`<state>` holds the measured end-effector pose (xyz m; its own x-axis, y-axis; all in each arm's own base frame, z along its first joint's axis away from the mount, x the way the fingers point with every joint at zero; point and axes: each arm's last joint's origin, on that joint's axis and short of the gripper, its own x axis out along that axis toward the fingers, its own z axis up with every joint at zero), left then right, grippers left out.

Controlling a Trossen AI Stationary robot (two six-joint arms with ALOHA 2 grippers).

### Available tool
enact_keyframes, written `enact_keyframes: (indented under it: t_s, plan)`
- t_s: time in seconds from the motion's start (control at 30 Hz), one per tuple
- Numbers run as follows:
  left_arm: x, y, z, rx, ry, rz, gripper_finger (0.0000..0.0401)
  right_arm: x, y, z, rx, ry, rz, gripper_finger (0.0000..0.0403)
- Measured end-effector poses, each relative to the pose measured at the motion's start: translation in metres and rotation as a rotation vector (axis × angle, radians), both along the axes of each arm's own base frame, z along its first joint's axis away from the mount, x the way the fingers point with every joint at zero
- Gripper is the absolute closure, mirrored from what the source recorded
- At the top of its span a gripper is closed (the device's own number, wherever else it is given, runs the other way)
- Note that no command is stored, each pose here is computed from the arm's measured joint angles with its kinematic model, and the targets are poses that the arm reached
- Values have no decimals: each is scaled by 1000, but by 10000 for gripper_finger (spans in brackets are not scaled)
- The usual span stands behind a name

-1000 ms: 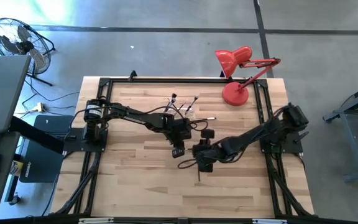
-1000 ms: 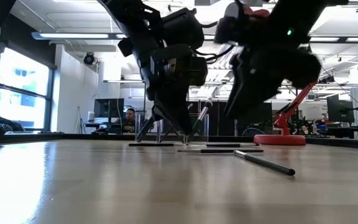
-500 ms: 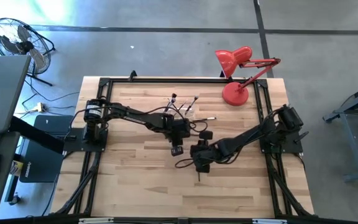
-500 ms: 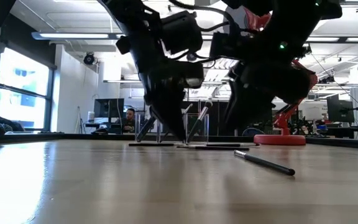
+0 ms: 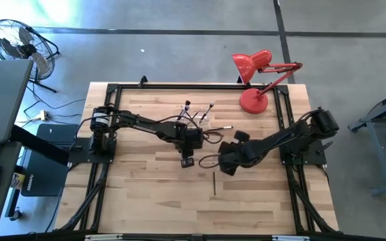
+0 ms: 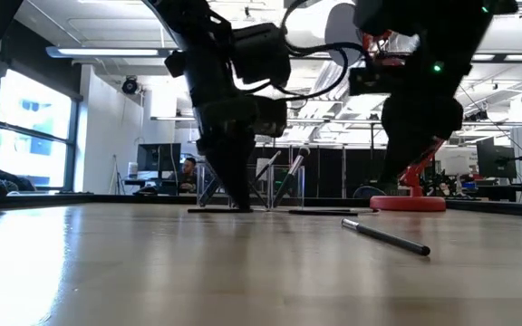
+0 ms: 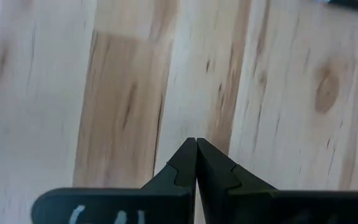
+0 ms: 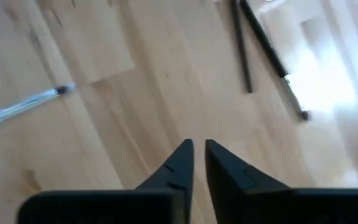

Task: Put items in baskets/containers
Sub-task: Put the black eyeshadow brush into the transparent organizer

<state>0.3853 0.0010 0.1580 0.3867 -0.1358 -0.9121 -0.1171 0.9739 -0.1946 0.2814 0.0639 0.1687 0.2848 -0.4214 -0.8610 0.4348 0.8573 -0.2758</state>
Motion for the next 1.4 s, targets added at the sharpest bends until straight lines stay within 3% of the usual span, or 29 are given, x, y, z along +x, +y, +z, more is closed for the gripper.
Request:
enact_keyframes:
  t_s: [0.17,0.3,0.4,0.67,0.87,1.2,1.4]
  plan:
    - [-4,-2,-1,-24,47,33,400,-27,-15,-11,175,-241,-53,399]
    - [-4,-8,-1,-57,51,28,400,-53,-22,-18,223,-439,-85,384]
    - [-3,-12,-1,-64,45,24,400,-70,-26,-30,210,-490,-53,371]
    - [0,-14,0,-86,21,89,400,-91,-39,-61,149,-498,-20,303]
    - [6,-14,3,-108,-35,128,400,-87,-55,-68,90,-448,60,262]
    - [8,-14,4,-127,-52,182,400,-74,-86,-85,101,-425,141,256]
    - [9,-14,5,-139,-65,204,400,-71,-104,-82,12,-422,121,253]
